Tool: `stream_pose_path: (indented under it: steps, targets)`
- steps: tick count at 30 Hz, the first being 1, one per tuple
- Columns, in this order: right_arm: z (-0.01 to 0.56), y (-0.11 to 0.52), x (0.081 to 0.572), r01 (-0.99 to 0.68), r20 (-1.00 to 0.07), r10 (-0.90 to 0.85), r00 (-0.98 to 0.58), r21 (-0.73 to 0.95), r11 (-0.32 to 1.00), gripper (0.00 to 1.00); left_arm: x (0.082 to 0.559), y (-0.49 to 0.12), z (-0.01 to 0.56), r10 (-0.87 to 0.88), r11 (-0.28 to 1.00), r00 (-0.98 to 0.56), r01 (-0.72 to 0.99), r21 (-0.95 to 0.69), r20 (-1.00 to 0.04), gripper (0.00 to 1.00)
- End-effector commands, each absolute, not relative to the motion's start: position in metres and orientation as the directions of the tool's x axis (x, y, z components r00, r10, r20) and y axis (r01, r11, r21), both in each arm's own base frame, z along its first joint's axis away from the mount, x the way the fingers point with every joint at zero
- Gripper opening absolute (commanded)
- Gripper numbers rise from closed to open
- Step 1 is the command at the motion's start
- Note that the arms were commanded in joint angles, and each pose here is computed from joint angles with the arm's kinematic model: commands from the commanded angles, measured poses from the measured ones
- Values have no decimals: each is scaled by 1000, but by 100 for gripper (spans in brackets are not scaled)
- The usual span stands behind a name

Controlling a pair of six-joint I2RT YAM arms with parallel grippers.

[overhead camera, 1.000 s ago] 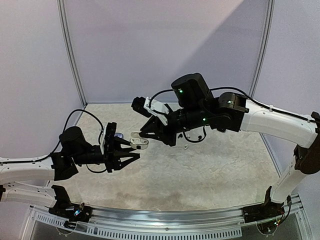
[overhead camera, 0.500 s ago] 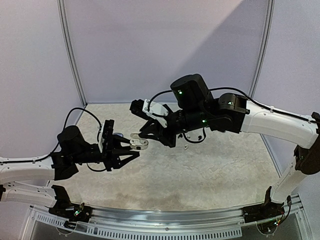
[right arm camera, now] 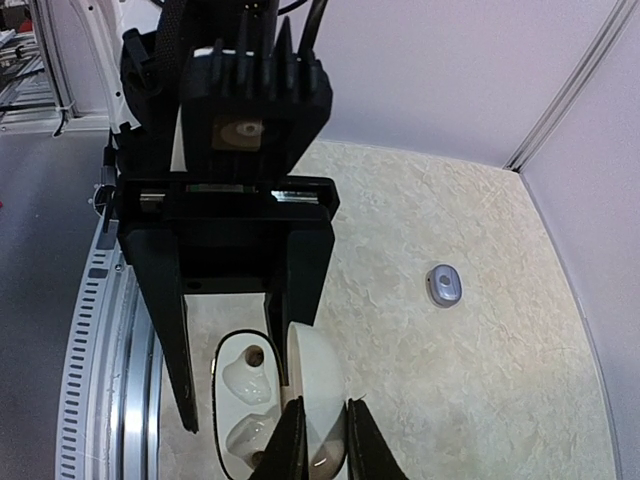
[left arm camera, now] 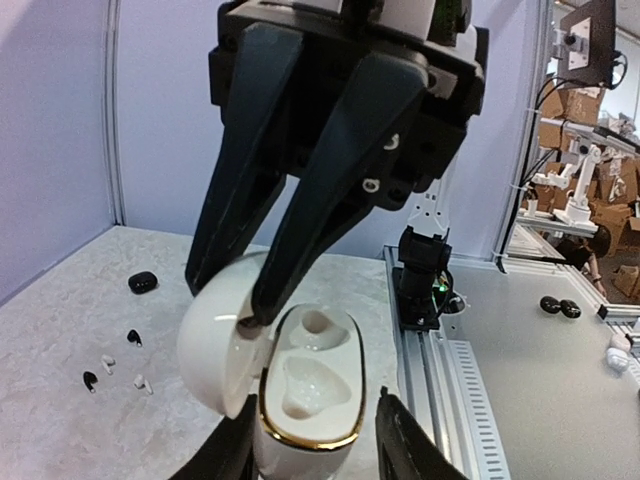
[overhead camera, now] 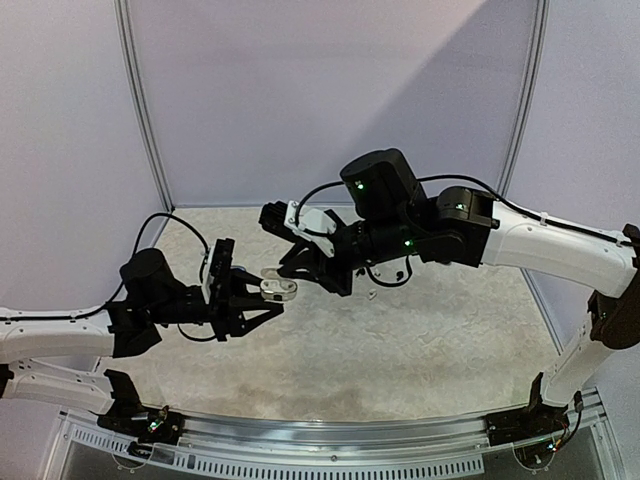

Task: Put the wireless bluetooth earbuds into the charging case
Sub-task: Pass from the right arm to the left

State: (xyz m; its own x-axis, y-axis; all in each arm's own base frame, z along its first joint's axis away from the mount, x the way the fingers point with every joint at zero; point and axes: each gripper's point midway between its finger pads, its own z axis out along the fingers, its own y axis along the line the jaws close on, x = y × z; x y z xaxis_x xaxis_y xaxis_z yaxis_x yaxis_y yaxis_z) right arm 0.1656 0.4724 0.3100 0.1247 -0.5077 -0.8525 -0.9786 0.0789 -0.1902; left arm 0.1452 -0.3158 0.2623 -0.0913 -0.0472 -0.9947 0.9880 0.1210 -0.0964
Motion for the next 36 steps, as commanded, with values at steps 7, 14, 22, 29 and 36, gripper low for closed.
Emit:
stream_pose_path:
  steps: [7,14,22,29,36]
  targets:
    - [333,477,163,-973,-877,-454,155,-214,82,0,143,-317,274,-76,95,-96,990,-103,-992,13]
    - [335,476,163,-972,-877,-455,154,-216,87,8,143,-320,271,-60,91,-55,994,-61,-997,0]
    - [314,471,177,-988,-884,-467,6,-77,134,29,140,-321,263,-29,79,187,980,184,-982,0]
    - [305,471,180,-990,-874,-483,-52,-18,139,31,139,-321,257,-13,72,211,975,209,-977,0]
    - [324,478,165,-996,-898,-432,-86,69,53,45,162,-314,242,-38,217,-113,969,-119,-993,0]
